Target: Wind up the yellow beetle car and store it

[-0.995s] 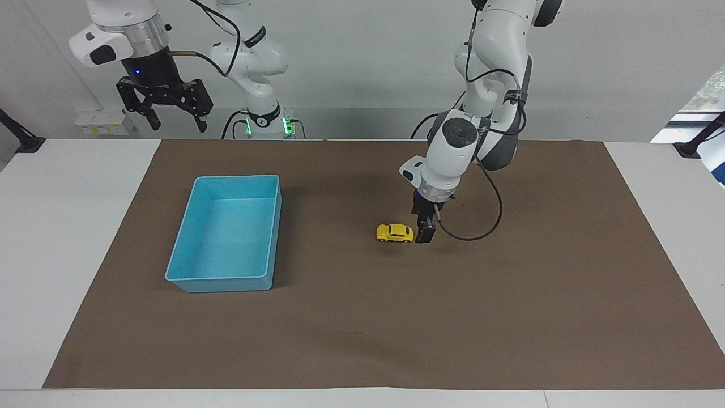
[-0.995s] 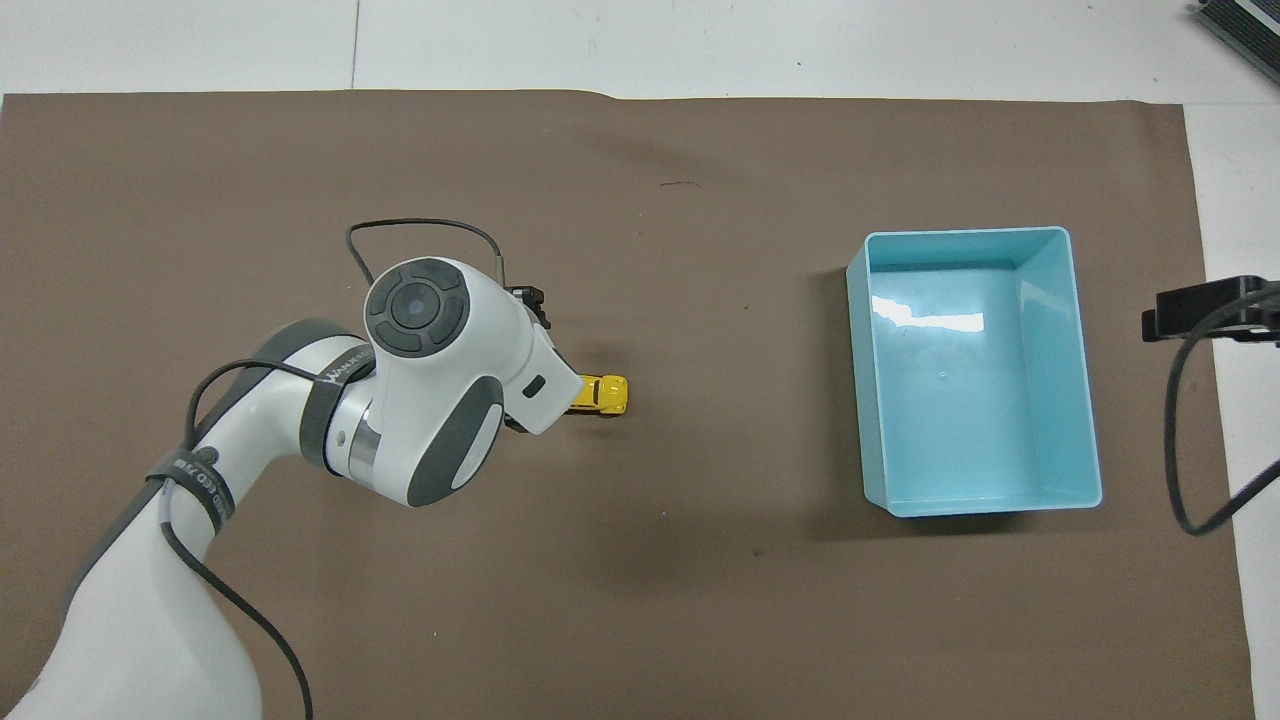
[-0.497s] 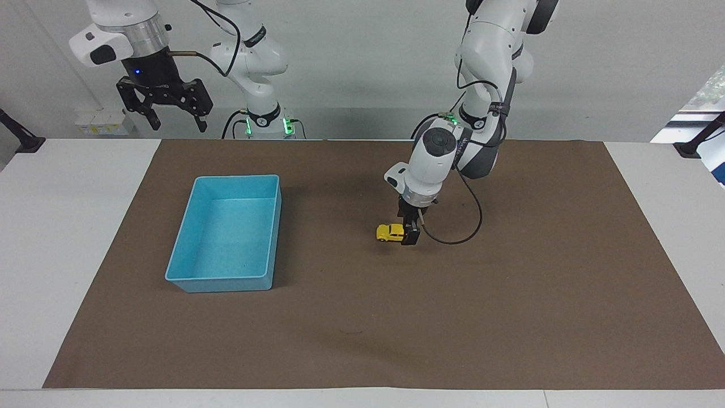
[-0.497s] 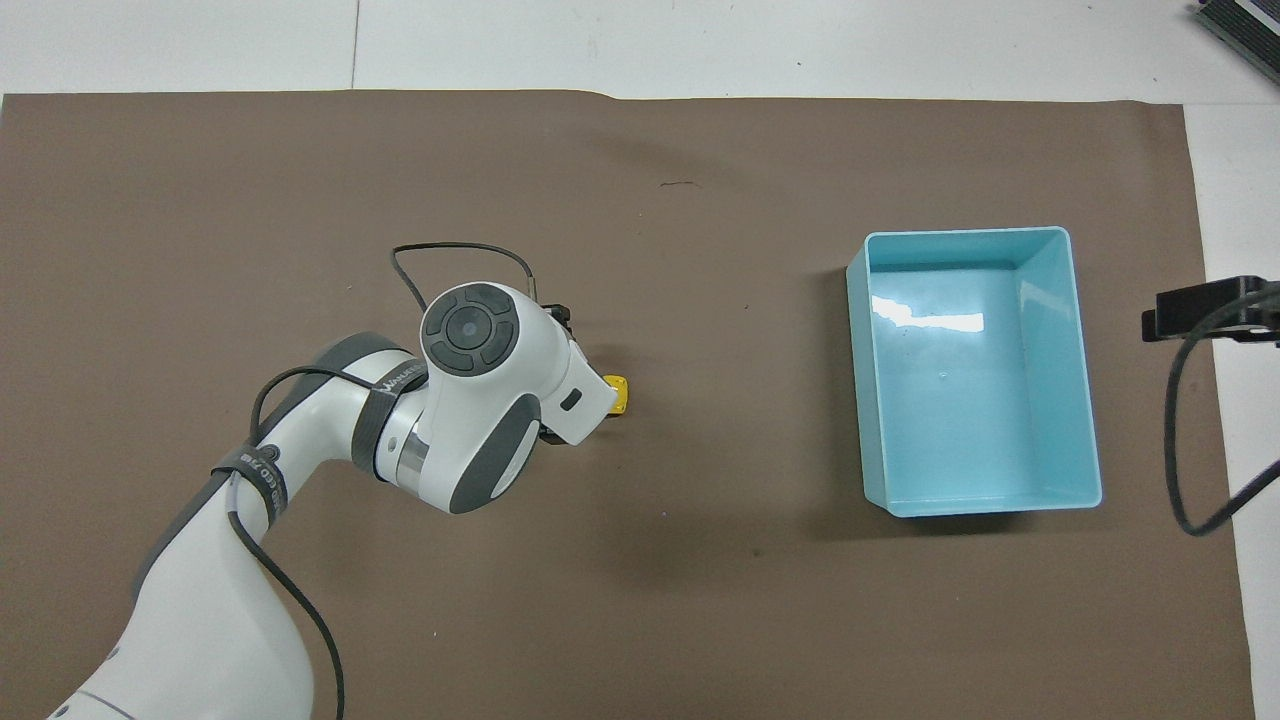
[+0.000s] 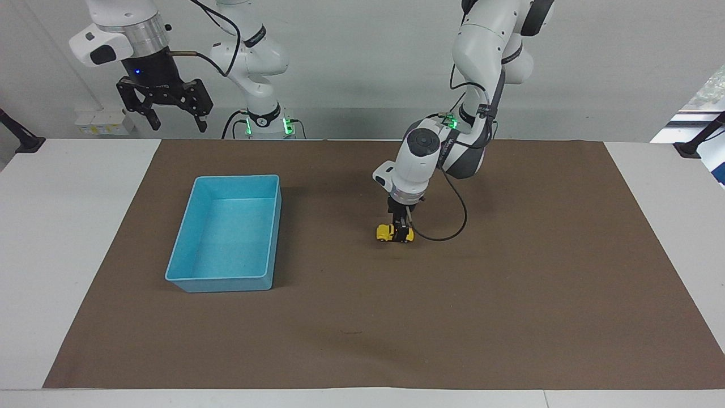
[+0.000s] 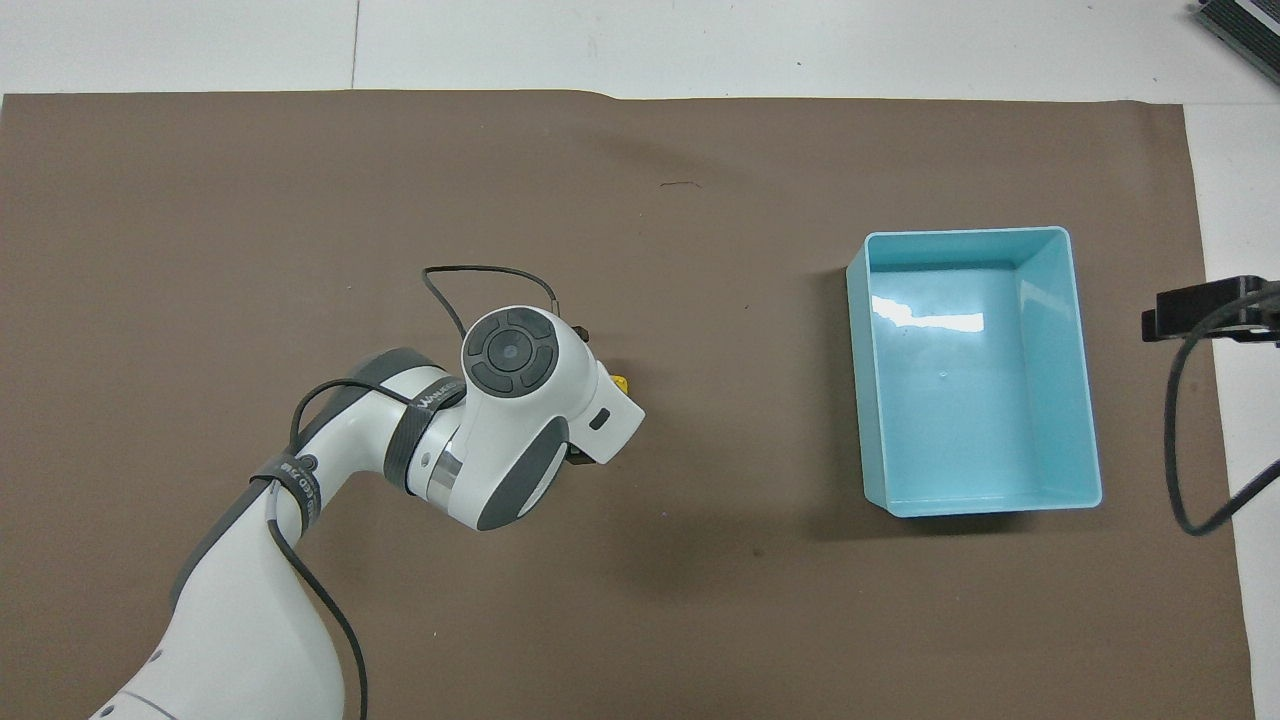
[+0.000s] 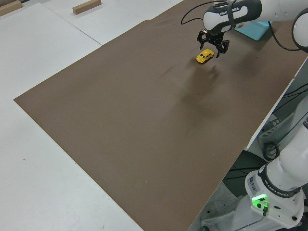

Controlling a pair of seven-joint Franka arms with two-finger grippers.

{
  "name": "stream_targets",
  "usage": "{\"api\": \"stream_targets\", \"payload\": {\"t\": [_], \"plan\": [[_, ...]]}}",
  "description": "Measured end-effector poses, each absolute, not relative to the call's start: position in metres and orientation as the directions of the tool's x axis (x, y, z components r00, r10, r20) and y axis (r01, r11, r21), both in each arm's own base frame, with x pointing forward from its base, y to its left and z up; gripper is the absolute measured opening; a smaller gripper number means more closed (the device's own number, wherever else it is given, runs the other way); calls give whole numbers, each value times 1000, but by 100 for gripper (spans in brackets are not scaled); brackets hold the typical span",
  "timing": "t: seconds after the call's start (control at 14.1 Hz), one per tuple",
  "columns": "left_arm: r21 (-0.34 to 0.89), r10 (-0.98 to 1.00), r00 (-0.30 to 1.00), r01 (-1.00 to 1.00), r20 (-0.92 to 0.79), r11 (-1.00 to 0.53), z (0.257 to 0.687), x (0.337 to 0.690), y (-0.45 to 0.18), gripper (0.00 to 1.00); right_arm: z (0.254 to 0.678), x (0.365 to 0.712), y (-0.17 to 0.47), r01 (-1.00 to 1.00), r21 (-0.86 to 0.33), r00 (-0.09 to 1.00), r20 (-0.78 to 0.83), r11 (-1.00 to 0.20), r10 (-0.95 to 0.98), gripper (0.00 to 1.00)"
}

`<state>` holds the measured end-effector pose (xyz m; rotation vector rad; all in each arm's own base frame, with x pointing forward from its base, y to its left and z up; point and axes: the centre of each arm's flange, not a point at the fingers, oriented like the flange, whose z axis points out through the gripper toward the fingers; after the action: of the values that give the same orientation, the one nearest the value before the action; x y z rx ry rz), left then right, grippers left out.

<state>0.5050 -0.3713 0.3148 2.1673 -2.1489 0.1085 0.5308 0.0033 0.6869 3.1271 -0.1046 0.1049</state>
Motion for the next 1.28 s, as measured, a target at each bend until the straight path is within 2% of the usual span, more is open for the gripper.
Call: {"api": "stream_targets", "payload": {"t": [0.14, 0.28, 0.64, 0.78, 0.85, 0.99, 1.28], "plan": [[15, -994, 11, -1000, 109, -9, 313, 505, -370, 99, 687, 531, 3, -67, 9, 996, 67, -998, -66, 100], [15, -994, 11, -1000, 109, -9, 313, 504, -370, 88, 687, 531, 3, -67, 9, 996, 67, -998, -66, 100], [16, -994, 16, -1000, 108, -15, 313, 503, -372, 81, 687, 531, 3, -67, 9, 996, 67, -998, -66, 100], [12, -994, 22, -1000, 110, -20, 314, 504, -372, 76, 687, 531, 3, -67, 9, 996, 67, -998, -66, 100], [6, -993, 26, -1000, 114, -26, 316, 505, -372, 67, 687, 531, 3, -67, 9, 996, 67, -998, -66, 100], [-1, -992, 37, -999, 118, -38, 319, 507, -371, 43, 687, 531, 3, -67, 9, 996, 67, -998, -66, 100], [1, -992, 47, -999, 115, -47, 319, 508, -370, 43, 687, 531, 3, -67, 9, 996, 67, -998, -66, 100]]}}
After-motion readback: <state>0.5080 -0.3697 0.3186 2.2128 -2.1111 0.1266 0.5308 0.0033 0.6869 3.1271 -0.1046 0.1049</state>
